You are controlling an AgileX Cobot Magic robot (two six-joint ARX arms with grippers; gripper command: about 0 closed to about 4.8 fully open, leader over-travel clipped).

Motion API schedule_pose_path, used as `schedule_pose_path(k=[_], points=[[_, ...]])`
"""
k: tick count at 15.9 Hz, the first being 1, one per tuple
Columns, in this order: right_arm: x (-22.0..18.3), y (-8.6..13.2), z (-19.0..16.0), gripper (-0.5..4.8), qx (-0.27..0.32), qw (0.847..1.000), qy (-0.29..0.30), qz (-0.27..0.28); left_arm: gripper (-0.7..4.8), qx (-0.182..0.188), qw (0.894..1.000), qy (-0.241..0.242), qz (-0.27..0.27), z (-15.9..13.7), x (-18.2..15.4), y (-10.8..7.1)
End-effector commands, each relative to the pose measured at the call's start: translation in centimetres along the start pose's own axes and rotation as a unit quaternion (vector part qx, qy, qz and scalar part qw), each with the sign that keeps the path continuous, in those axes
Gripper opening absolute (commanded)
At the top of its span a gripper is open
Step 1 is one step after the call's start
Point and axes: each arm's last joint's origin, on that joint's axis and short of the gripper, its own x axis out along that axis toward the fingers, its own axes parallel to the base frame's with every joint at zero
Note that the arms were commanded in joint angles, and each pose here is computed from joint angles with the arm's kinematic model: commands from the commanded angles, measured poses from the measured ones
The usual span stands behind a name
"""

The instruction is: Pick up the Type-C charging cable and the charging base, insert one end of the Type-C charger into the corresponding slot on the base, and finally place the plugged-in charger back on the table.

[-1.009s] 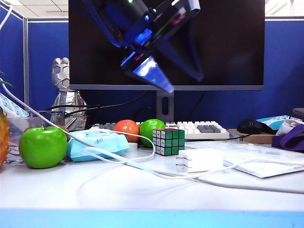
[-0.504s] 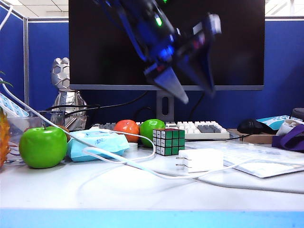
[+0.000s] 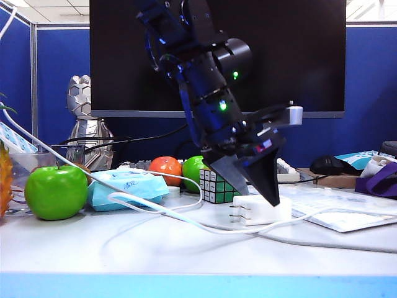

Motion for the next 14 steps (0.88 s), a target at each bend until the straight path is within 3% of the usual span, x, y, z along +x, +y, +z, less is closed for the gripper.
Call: schedule_pose_path(k=[1, 2, 7, 8, 12, 14], points=[[-0.1, 0.0, 0.3, -0.01, -0.004, 1.0, -0.008, 0.002, 4.79, 0.014, 1.0, -0.001, 0.004, 0.1, 0.7, -0.1], [0.0, 0.0, 0.3, -0.01, -0.004, 1.0, -0.006, 0.002, 4.79, 0.015, 1.0, 0.014, 0.015, -0.1, 2.2, -0.1], [0.0, 0.0, 0.3, -0.01, -0.004, 1.0, -0.006, 0.002, 4.79, 0.02, 0.999, 0.001, 0.029, 0.9, 2.0, -0.6], [0.0, 0.0, 0.3, -0.01, -0.004, 1.0, -0.006, 0.002, 4.56, 0.022, 0.999, -0.006, 0.032, 1.3, 1.6, -0.5], [0.0, 0.0, 0.3, -0.01, -0.004, 1.0, -0.006, 0.002, 4.3, 0.026, 0.998, 0.015, 0.06, 1.3, 1.4, 0.0], [0.0, 0.0, 0.3, -0.01, -0.004, 1.0, -0.006, 0.002, 4.3, 0.021, 0.999, 0.016, 0.045, 0.9, 1.9, 0.2]])
